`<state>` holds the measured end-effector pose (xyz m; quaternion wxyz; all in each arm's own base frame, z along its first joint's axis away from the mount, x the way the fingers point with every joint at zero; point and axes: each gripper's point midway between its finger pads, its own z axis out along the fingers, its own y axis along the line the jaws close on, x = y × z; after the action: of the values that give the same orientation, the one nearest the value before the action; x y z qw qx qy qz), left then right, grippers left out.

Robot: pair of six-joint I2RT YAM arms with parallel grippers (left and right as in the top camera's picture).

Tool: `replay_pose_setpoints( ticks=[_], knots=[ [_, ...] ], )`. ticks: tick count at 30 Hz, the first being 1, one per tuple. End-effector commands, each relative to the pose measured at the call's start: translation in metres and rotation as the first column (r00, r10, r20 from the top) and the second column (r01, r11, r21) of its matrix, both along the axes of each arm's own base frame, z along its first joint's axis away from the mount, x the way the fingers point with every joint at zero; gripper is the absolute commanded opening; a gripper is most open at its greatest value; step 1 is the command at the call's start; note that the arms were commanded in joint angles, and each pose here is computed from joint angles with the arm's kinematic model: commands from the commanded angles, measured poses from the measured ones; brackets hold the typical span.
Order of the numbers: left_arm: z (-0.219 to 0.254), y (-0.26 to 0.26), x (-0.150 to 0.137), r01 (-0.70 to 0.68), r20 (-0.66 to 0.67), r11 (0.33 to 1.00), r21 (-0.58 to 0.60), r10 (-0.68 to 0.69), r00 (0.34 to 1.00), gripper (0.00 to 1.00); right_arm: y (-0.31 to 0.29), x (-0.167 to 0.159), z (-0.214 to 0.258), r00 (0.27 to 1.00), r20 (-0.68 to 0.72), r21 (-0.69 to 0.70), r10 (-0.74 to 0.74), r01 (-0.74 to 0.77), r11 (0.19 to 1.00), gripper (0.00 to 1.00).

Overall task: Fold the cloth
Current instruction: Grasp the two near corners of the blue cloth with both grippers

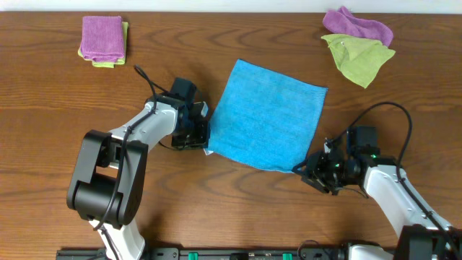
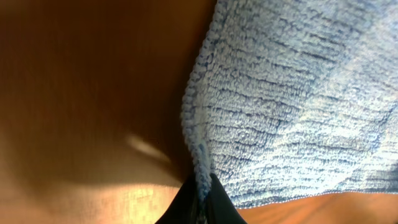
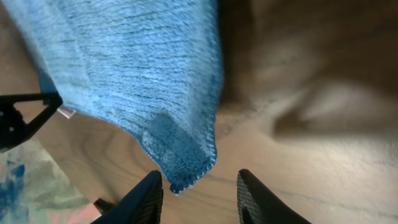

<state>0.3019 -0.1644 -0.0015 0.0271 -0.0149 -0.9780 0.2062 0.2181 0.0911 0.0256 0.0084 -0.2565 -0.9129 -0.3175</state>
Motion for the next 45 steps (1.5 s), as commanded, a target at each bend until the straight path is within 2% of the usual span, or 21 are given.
replay_pose_setpoints(
  ticks=[1, 11, 14, 17, 22, 27, 32, 36, 40, 45],
  knots=[
    [0.001, -0.005, -0.01, -0.044, -0.079, 0.999, -0.024, 0.042, 0.996, 0.06, -0.004, -0.006, -0.006, 0.999, -0.033, -0.039, -0.008, 0.007, 0.999, 0.39],
    [0.006, -0.024, -0.037, -0.069, -0.185, 0.997, -0.019, 0.064, 0.981, 0.06, -0.01, -0.007, -0.008, 0.999, -0.038, -0.055, -0.018, 0.016, 0.998, 0.39],
    [0.009, -0.036, -0.038, -0.038, -0.153, 0.999, -0.023, 0.034, 0.988, 0.06, -0.011, -0.007, -0.008, 0.999, -0.039, -0.059, -0.019, 0.017, 0.998, 0.23],
    [0.009, -0.037, -0.036, -0.035, -0.139, 0.999, -0.025, 0.031, 0.99, 0.06, -0.021, -0.008, -0.014, 0.998, -0.053, -0.121, -0.038, 0.032, 0.992, 0.2],
    [0.008, -0.033, -0.034, -0.04, -0.132, 0.999, -0.01, 0.038, 0.991, 0.06, -0.032, -0.009, -0.017, 0.995, -0.064, -0.157, -0.072, 0.062, 0.986, 0.27],
    [0.008, -0.033, -0.032, -0.039, -0.124, 0.999, -0.011, 0.038, 0.992, 0.06, -0.039, -0.008, -0.018, 0.993, -0.064, -0.167, -0.1, 0.088, 0.982, 0.29],
    [0.008, -0.034, -0.03, -0.039, -0.116, 0.999, -0.014, 0.037, 0.993, 0.06, -0.04, -0.003, -0.018, 0.989, -0.064, -0.165, -0.137, 0.125, 0.978, 0.37],
    [0.008, -0.035, -0.029, -0.039, -0.11, 0.999, -0.017, 0.037, 0.993, 0.06, -0.041, -0.004, -0.022, 0.979, -0.096, -0.167, -0.178, 0.16, 0.973, 0.37],
    [0.008, -0.035, -0.028, -0.039, -0.106, 0.999, -0.019, 0.037, 0.994, 0.06, -0.035, -0.004, -0.028, 0.975, -0.131, -0.132, -0.182, 0.164, 0.978, 0.33],
    [0.008, -0.035, -0.028, -0.036, -0.104, 0.999, -0.019, 0.034, 0.994, 0.06, -0.034, 0.001, -0.03, 0.975, -0.124, -0.12, -0.183, 0.168, 0.978, 0.17]
  ],
)
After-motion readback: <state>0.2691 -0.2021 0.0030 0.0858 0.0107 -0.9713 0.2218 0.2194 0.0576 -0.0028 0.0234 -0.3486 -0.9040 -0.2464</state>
